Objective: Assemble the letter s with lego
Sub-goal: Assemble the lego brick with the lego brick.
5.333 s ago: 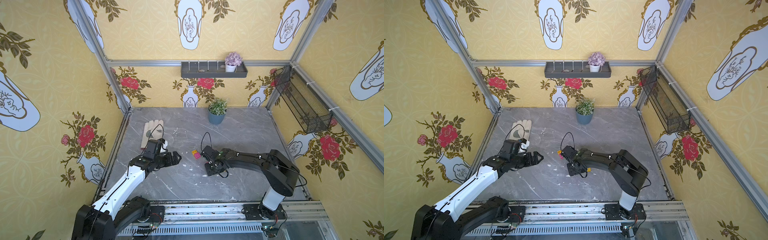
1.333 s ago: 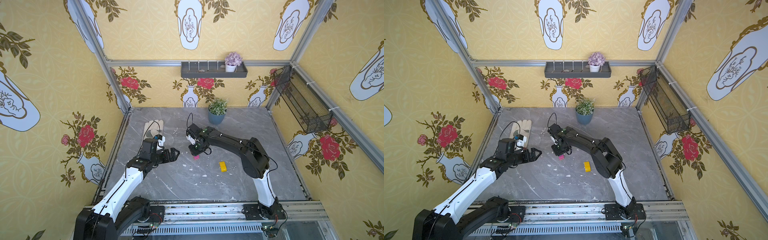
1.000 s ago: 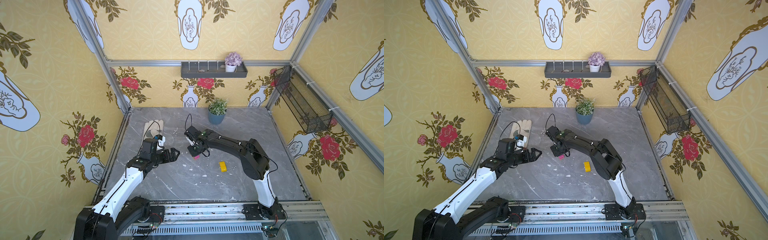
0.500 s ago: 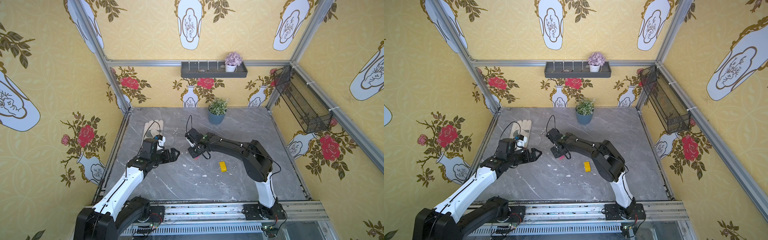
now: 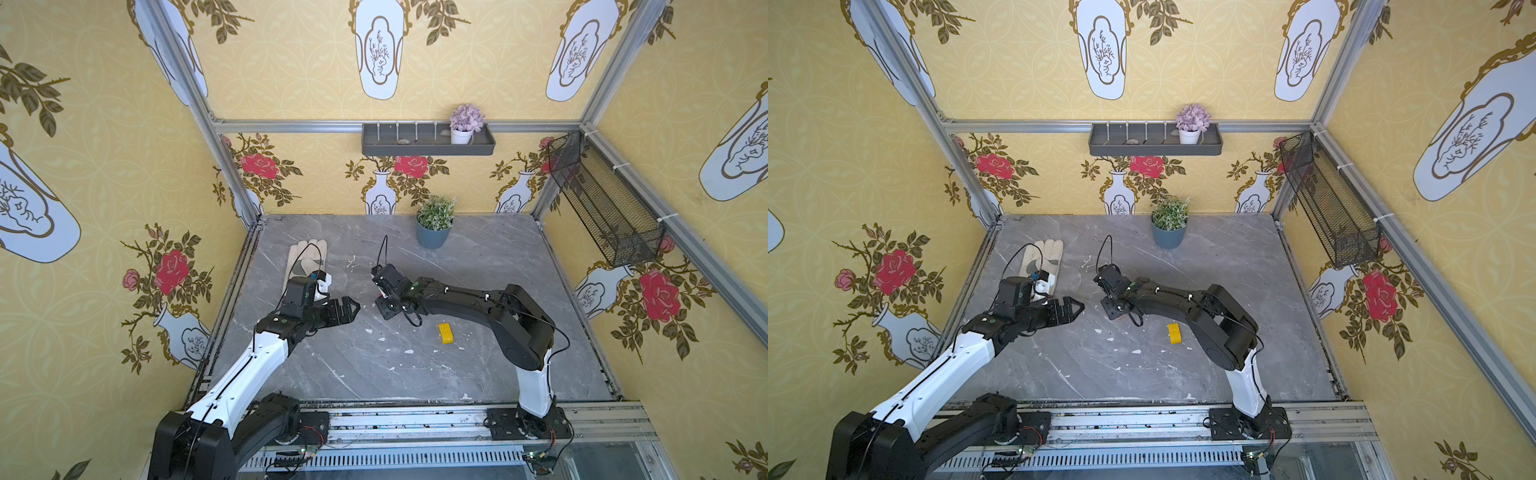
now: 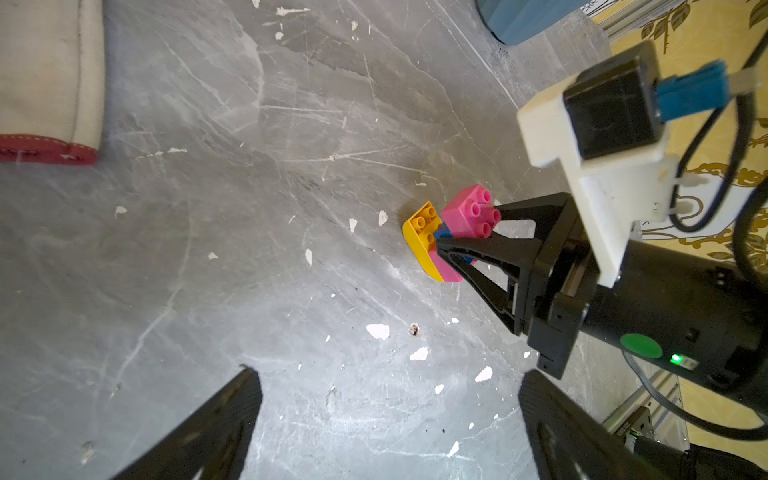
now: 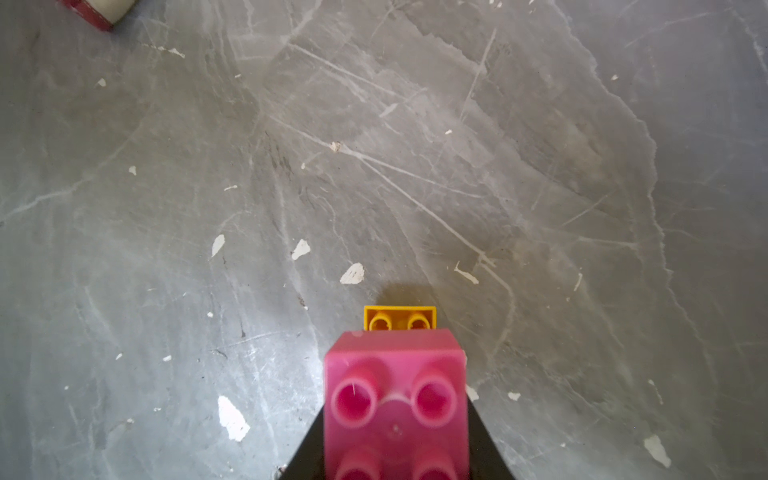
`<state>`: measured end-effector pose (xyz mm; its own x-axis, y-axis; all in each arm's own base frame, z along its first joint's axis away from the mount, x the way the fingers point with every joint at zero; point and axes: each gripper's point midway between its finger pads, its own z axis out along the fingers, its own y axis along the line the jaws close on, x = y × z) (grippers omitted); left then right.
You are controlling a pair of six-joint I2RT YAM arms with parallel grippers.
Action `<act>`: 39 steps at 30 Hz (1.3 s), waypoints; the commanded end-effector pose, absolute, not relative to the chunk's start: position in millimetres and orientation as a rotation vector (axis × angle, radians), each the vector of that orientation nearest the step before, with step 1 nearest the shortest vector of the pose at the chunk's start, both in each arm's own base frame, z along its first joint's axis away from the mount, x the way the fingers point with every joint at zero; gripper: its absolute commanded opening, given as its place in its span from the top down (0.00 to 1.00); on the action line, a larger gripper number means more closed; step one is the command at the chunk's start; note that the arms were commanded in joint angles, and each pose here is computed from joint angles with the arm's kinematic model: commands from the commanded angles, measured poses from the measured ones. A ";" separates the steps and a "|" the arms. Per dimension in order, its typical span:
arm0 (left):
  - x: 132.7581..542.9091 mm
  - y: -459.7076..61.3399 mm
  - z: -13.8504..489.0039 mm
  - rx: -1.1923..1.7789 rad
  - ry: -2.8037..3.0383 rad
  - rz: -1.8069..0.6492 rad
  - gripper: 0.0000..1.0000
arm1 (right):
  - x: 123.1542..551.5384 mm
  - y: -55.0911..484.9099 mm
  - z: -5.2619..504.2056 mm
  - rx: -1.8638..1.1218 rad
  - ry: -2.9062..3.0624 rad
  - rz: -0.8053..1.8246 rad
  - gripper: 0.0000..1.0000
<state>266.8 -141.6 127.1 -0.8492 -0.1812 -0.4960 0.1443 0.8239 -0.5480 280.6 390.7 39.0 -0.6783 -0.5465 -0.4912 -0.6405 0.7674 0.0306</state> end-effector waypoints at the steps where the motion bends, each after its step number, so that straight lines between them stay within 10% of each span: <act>1: 267.3 -142.2 126.4 -0.011 2.456 -0.798 0.01 | 257.1 365.9 9.8 -0.937 2.648 0.198 0.76; 20: 267.2 -142.2 126.2 -0.009 2.456 -0.796 0.01 | 264.7 369.7 42.6 -0.903 2.590 0.204 0.38; 23: 267.4 -142.2 126.5 -0.007 2.456 -0.796 0.01 | 256.7 364.6 60.4 -0.889 2.582 0.252 0.19; 39: 265.2 -168.4 125.8 0.150 2.448 -0.777 0.01 | 196.2 214.3 86.1 -0.213 3.092 0.265 0.17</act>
